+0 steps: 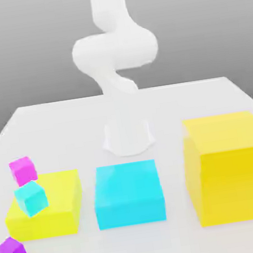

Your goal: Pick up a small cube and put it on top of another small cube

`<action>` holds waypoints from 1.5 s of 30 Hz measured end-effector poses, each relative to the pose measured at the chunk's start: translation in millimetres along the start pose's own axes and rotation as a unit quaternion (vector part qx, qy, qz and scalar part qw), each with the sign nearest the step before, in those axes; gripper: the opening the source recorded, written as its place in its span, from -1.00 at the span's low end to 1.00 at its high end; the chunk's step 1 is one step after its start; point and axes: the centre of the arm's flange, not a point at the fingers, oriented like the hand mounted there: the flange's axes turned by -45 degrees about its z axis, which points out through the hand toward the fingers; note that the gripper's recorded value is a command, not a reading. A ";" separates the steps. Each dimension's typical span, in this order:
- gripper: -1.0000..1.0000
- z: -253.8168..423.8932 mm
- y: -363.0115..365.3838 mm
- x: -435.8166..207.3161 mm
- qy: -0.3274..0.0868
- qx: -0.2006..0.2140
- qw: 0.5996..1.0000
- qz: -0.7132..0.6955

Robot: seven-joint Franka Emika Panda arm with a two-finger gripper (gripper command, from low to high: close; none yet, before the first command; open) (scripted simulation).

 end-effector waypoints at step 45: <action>-1.00 400.8 280.1 -283.7 -0.343 -0.108 0.894 0.267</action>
